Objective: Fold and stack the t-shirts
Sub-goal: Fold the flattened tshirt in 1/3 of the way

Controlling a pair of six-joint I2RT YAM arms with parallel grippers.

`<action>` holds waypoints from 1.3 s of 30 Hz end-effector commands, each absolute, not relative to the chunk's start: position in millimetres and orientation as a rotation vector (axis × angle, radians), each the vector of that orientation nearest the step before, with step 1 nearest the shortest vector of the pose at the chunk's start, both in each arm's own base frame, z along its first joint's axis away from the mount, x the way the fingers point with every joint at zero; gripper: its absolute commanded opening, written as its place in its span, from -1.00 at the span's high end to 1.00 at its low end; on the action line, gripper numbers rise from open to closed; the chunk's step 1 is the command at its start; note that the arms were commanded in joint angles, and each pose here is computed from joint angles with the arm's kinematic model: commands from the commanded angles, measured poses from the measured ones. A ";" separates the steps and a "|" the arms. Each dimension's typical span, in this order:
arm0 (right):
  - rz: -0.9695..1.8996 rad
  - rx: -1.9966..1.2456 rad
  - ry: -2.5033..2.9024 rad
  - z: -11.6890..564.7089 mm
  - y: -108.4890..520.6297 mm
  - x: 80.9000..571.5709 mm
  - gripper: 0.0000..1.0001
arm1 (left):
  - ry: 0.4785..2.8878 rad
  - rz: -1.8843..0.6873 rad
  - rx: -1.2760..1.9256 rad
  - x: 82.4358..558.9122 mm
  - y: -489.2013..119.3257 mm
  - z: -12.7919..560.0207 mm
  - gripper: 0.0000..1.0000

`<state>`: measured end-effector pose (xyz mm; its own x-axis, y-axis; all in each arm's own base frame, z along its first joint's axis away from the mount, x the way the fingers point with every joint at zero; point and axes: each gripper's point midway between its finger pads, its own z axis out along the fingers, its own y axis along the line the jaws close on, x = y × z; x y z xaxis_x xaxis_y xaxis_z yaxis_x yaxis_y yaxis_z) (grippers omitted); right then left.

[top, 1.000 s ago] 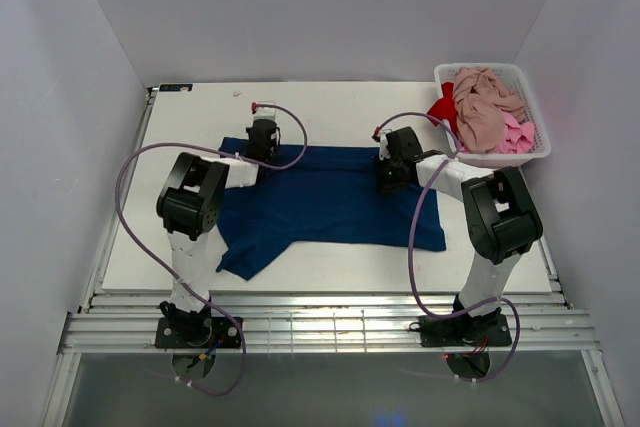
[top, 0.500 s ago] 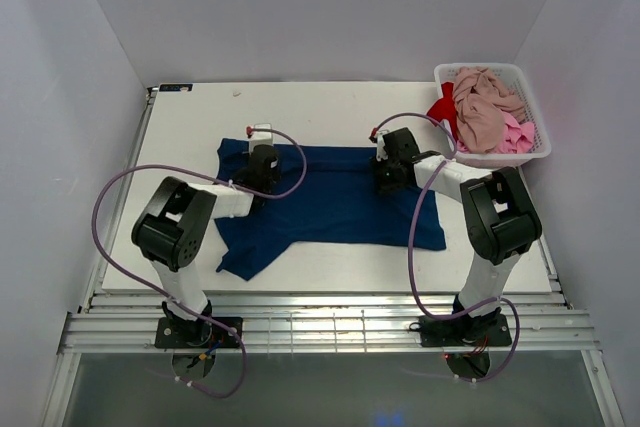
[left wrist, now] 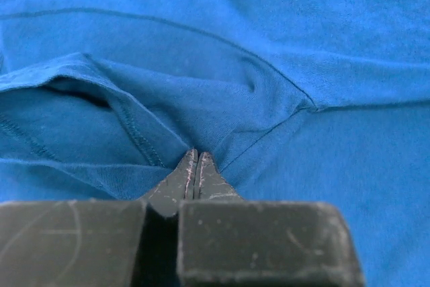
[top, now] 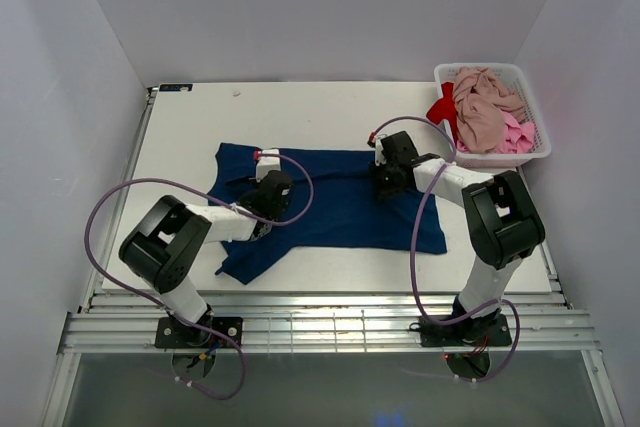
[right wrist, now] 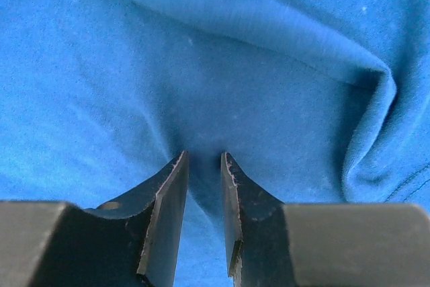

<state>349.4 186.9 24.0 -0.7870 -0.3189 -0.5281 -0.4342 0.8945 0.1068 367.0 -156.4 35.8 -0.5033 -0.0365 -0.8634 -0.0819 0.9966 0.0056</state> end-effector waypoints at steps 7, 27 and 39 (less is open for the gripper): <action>0.335 -0.555 2.530 36.2 192.9 337.1 0.36 | 2.126 0.113 -0.177 328.4 -150.7 43.4 1.00; 0.205 -0.495 2.431 66.2 188.6 368.8 0.36 | 2.124 0.154 -0.145 311.0 -190.8 73.5 0.01; 0.072 -0.344 2.332 106.3 160.0 423.5 0.79 | 1.996 0.099 -0.223 387.9 -149.4 111.5 1.00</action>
<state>402.3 172.7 84.4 -0.7051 -0.2616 -0.6591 -0.3244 0.9455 -0.0281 371.9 -146.9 83.9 -0.4771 -0.0982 -0.8733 -0.2491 0.9681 0.0272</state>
